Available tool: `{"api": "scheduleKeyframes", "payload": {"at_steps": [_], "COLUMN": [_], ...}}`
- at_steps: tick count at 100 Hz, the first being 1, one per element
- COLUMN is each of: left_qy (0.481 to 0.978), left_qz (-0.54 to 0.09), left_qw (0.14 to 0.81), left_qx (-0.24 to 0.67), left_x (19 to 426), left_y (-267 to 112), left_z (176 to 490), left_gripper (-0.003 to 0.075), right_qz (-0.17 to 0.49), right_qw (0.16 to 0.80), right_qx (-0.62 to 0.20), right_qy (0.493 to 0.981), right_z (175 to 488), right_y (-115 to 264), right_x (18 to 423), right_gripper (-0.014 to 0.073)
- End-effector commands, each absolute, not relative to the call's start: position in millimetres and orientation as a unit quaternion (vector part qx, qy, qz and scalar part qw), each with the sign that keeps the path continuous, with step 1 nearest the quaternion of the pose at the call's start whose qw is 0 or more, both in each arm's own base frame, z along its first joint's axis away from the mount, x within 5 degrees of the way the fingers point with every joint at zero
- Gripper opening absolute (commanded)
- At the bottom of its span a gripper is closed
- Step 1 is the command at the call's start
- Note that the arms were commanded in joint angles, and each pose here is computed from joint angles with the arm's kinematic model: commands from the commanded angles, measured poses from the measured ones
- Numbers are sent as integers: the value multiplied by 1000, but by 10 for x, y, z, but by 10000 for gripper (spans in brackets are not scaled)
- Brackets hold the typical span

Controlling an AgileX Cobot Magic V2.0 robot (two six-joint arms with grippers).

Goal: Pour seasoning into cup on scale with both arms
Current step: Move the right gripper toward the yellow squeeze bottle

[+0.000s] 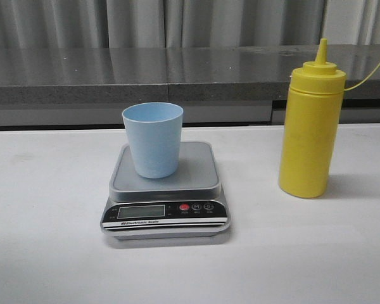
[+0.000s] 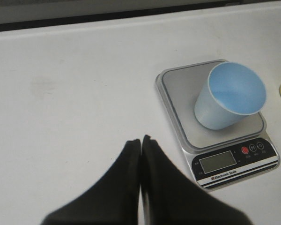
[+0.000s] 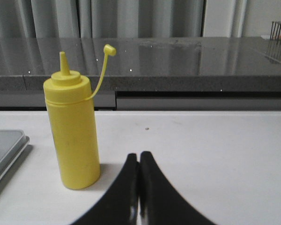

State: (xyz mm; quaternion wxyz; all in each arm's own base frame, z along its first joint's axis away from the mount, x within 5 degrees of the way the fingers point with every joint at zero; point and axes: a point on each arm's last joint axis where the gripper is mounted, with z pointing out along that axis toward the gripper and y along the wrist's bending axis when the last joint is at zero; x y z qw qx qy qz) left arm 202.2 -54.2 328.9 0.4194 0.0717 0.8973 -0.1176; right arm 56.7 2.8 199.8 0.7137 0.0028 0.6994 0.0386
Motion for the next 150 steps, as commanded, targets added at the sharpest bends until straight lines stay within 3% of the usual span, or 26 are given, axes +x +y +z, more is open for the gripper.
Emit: {"api": "scheduleKeyframes", "payload": {"at_steps": [1,39,68,100,121,133,150], "left_qy": [865,820,784,780,780,780,781], "left_qz": [-126,-128,-130,-130,-130,-130,-130], "left_qw": [483,556,605,610,610,610,610], "left_qx": [46,37,40,40,40,40,40], "left_x": [1874,1065,700,666,666,666,667], "left_y": [-456,-271,-202,-197,-197,-197,-197], "left_z": [3443,3207,3054,3042,3042,3042,3037], "left_gripper": [-20,-20,-20,-20,-20,-20,-20], "right_qz": [36,70,88,83,80,85,83], "right_qw": [768,767,749,637,590,588,582], "right_qx": [-2,30,44,44,46,53,57], "right_qy": [640,637,655,765,802,803,807], "right_z": [2174,2185,2348,2738,2925,2935,2893], "right_y": [28,22,26,56,72,79,81], "right_x": [530,531,494,685,967,1122,1271], "right_gripper": [-68,-68,-68,-68,-63,48,412]}}
